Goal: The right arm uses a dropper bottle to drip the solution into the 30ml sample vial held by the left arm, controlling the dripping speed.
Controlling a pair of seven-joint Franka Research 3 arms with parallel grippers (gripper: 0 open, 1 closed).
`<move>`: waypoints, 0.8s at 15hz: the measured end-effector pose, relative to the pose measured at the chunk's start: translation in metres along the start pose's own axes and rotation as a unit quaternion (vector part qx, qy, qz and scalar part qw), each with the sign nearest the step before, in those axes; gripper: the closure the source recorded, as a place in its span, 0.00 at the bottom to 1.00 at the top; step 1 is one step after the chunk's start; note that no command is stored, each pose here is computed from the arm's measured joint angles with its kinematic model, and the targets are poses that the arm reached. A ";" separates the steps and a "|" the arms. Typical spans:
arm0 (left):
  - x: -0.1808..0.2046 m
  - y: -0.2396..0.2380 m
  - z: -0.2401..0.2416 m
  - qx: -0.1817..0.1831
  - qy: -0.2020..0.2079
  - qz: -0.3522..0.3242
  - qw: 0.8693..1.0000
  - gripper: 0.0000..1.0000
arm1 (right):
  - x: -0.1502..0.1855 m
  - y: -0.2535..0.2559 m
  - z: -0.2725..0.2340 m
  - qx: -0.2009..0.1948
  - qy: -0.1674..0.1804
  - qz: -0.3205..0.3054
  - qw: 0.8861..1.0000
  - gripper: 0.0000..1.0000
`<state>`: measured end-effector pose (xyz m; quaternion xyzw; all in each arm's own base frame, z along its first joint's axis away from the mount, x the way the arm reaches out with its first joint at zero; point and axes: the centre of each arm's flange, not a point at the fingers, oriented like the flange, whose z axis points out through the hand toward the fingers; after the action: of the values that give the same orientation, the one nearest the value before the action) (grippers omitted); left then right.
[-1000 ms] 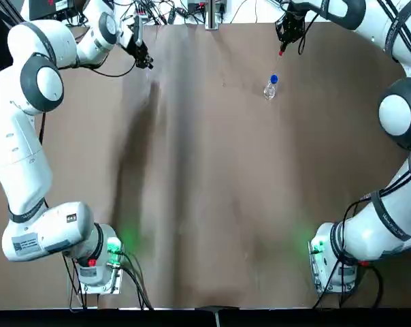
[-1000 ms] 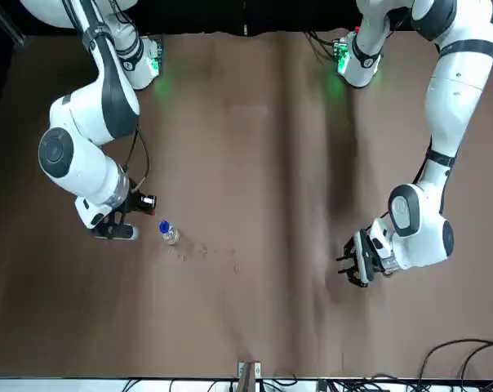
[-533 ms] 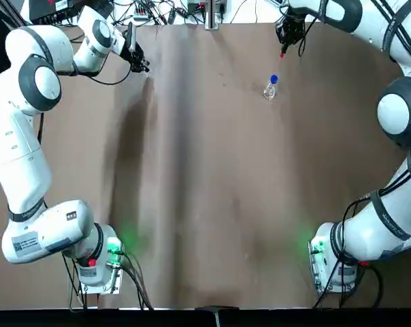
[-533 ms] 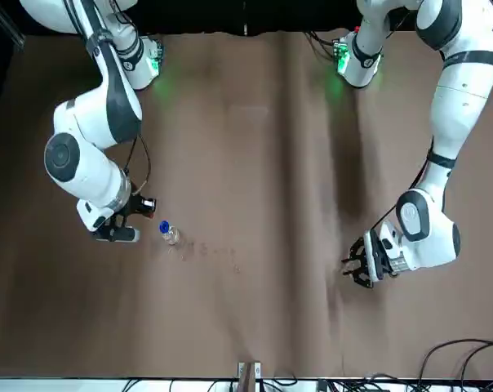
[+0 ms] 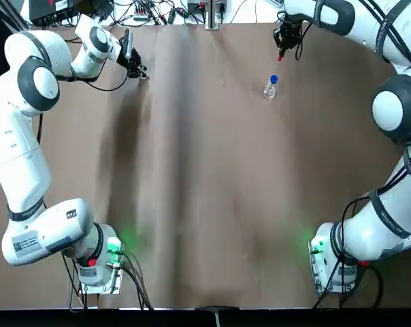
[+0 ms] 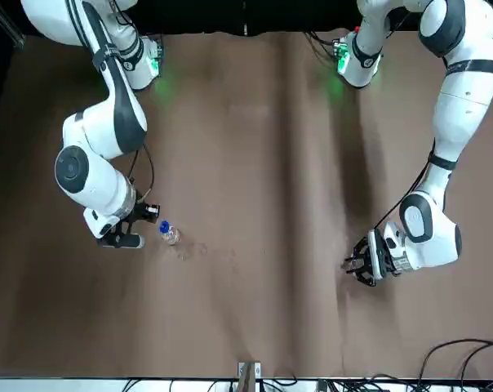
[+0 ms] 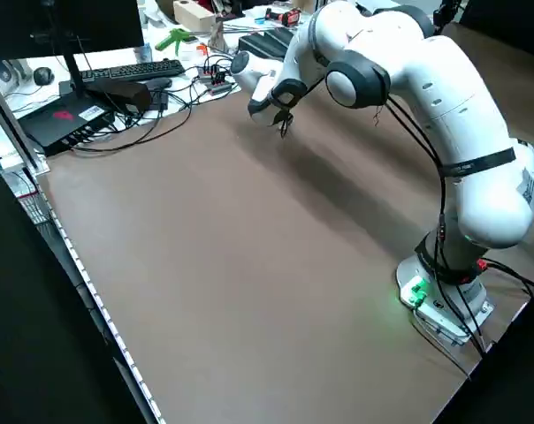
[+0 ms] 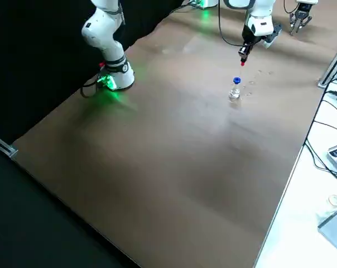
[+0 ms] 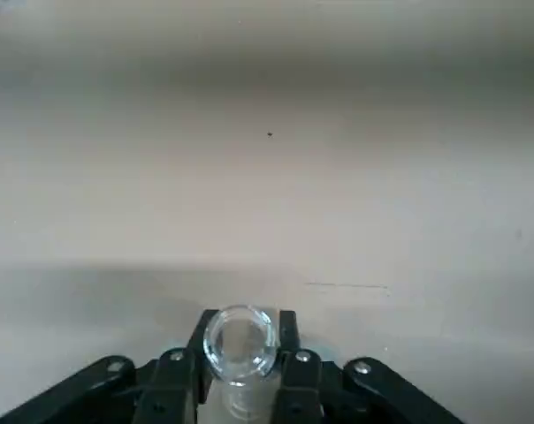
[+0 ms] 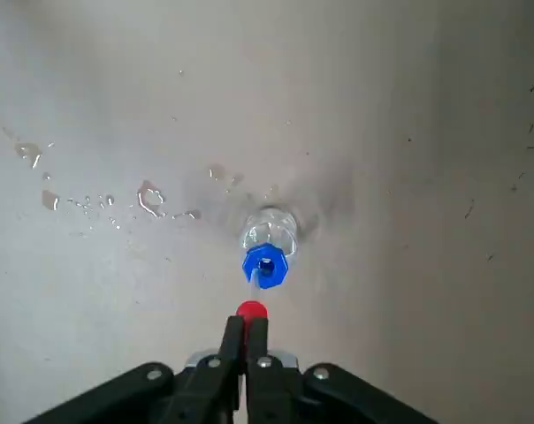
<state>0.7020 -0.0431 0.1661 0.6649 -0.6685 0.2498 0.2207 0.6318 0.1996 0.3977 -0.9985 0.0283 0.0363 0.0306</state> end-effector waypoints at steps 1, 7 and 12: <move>0.000 0.000 0.000 0.000 0.000 0.000 1.000 0.68 | 0.000 0.000 0.000 0.000 0.000 0.000 1.000 0.96; -0.003 0.001 0.004 0.000 0.008 -0.010 1.000 0.39 | -0.001 -0.002 0.001 -0.001 -0.003 -0.002 1.000 0.96; -0.005 0.001 0.004 0.001 0.008 -0.012 1.000 0.00 | -0.001 0.000 0.000 -0.001 -0.003 -0.001 1.000 0.96</move>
<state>0.7008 -0.0419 0.1600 0.6710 -0.6582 0.2533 0.2287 0.6312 0.1996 0.3973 -0.9984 0.0275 0.0388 0.0294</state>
